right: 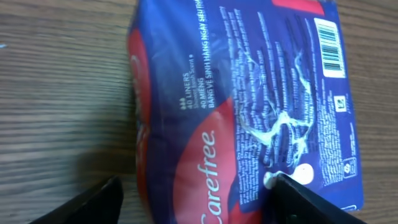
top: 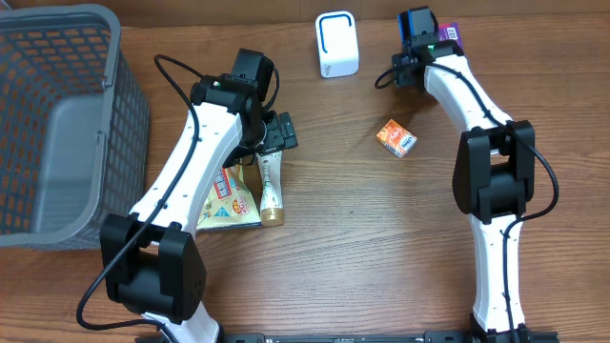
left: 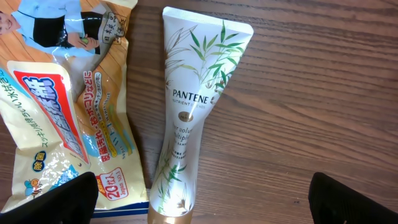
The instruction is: Scan the item barcode
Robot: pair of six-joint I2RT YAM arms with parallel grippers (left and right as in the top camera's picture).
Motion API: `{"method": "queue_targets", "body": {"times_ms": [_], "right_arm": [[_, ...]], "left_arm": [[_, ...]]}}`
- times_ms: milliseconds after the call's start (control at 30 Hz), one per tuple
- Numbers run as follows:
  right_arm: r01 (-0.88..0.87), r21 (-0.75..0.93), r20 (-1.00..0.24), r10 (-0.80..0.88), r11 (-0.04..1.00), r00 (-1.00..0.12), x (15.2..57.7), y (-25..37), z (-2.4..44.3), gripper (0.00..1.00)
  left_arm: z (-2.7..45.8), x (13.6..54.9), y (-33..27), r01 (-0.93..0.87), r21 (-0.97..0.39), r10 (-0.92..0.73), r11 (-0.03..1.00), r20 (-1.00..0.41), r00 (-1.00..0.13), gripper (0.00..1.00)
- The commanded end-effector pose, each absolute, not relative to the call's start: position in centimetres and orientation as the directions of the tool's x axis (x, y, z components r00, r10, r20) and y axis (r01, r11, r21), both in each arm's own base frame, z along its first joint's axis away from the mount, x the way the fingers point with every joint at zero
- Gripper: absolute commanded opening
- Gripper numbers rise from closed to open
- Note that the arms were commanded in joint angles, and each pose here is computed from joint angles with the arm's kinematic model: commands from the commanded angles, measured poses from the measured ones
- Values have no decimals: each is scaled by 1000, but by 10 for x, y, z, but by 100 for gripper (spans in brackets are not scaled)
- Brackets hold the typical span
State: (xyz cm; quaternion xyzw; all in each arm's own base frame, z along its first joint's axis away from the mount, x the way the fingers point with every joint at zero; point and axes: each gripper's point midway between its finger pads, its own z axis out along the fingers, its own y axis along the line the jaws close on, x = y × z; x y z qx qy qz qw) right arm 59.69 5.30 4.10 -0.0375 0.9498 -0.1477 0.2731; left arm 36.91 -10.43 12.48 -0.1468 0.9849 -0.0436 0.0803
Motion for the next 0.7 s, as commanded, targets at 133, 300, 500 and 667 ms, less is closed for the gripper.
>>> {"method": "queue_targets", "body": {"times_ms": [133,300,500,667], "right_arm": [[88,-291,-516,-79,952,-853,589,42,51,11],[173,-253,-545,7,952,-839,588,39,76,4],[117,85,-574,145,989,-806,586,64,166,4],[-117,507,-544,213,854,-812,577,104,237,4]], "left_arm": [[123,367,-106,-258,-104,-271,960,-141,-952,100],[123,367,-106,-258,-104,-271,960,-141,-952,100],[123,367,-107,-257,-104,-270,961,-141,-952,100],[123,367,-106,-259,-104,-272,960,-141,-952,100]]}}
